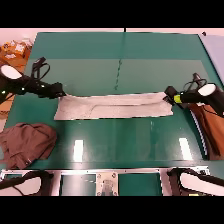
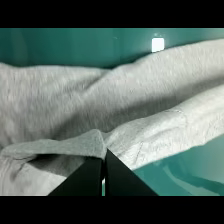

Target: Fold the shirts.

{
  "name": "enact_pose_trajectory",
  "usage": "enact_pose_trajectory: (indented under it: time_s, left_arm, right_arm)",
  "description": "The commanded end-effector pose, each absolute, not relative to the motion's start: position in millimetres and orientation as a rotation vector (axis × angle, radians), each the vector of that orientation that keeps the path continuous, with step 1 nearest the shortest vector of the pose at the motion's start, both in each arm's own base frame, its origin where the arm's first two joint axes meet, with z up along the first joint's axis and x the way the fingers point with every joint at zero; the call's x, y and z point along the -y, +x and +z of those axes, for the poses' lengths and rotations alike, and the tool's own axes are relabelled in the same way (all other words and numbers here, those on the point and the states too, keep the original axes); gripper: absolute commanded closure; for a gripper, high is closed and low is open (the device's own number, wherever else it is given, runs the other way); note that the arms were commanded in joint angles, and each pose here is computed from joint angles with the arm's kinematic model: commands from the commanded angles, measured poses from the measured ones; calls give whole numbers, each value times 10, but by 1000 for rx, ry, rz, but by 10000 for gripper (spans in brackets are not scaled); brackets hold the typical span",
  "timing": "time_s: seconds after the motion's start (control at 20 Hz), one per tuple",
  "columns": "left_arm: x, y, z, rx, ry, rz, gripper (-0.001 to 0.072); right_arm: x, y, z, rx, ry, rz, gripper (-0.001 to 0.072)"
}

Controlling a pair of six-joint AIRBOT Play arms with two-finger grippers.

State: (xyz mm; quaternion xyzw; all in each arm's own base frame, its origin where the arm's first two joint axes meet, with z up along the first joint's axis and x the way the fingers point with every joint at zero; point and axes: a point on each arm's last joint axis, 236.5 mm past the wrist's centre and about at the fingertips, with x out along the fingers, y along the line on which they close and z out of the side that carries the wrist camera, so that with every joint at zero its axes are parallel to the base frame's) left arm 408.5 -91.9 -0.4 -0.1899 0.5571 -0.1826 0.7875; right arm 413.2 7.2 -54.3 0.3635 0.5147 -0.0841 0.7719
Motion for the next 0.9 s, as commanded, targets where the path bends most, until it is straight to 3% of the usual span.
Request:
enact_pose_trajectory:
  time_s: [0.0, 0.05, 0.1, 0.15, 0.4, 0.5, 0.55, 0.85]
  left_arm:
    - [943, 4423, -366, -1174, -494, -369, 325]
    - [918, 4498, -404, -1154, -506, -348, 103]
    - [855, 4584, -385, -1119, -508, -321, 82]
    - [788, 4657, -320, -1091, -509, -306, 81]
    - [521, 4650, 20, -1115, -560, -328, 82]
    - [575, 4547, 13, -1158, -563, -358, 82]
    - [602, 4516, 11, -1170, -563, -369, 82]
    - [641, 4495, 30, -1177, -578, -384, 83]
  right_arm:
    - [-45, 4538, -873, -1106, 816, -196, 570]
    - [32, 4592, -854, -1101, 819, -201, 437]
    - [151, 4619, -777, -1096, 813, -199, 316]
    - [274, 4627, -683, -1099, 781, -177, 281]
    - [814, 4206, -584, -1236, 631, -29, 278]
    - [818, 3990, -711, -1323, 615, 42, 197]
    - [789, 3935, -784, -1353, 599, 80, 197]
    - [382, 4087, -1024, -1309, 675, 340, 198]
